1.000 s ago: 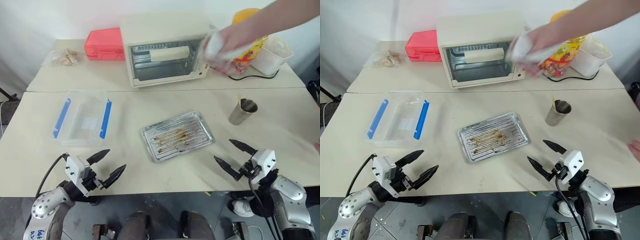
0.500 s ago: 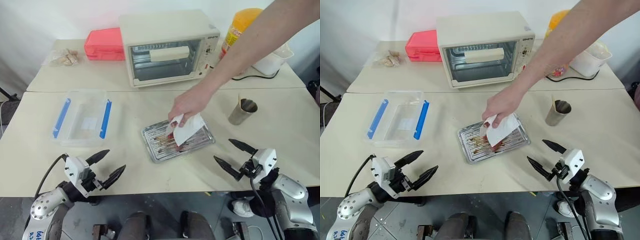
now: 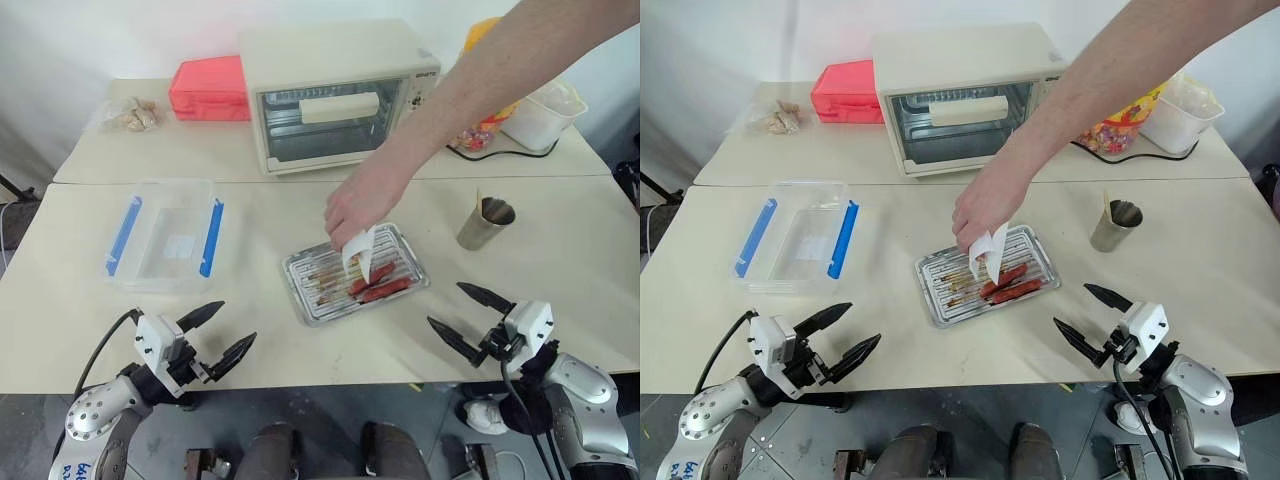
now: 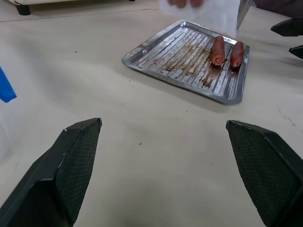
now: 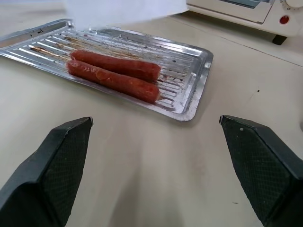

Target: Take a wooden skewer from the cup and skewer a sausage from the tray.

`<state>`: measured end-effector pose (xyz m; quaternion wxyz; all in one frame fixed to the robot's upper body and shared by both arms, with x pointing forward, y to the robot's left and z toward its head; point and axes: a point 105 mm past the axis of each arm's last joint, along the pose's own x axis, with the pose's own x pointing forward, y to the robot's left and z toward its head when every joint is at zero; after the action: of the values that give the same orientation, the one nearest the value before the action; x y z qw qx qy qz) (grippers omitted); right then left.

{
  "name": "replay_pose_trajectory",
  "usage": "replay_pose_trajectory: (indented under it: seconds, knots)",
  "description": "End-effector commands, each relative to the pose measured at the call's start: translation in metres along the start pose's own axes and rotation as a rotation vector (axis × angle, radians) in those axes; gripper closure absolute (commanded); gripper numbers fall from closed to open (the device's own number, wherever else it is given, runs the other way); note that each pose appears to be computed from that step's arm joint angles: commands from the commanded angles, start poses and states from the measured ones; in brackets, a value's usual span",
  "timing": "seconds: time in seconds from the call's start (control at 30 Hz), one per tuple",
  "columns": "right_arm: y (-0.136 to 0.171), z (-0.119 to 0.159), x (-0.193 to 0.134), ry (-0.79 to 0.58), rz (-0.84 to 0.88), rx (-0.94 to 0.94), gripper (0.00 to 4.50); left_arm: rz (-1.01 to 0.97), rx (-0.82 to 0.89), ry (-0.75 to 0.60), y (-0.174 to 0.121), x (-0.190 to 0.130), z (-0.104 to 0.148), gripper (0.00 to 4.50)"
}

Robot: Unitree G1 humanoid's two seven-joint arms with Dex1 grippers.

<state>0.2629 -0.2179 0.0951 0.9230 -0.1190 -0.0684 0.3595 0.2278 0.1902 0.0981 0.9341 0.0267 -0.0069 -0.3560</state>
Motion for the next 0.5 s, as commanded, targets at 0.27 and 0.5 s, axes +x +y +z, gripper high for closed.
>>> replay_pose_trajectory:
  seconds: [0.27,0.5]
  knots:
    - [-0.0011,0.0077,-0.0044,-0.02,-0.016,-0.022,0.0,-0.041,0.032,0.005,-0.0021,0.001,0.0046,0.03]
    - [-0.0006,0.0074,-0.005,-0.023,-0.032,-0.022,0.0,-0.044,0.043,0.004,0.0011,0.0029,0.0051,0.03]
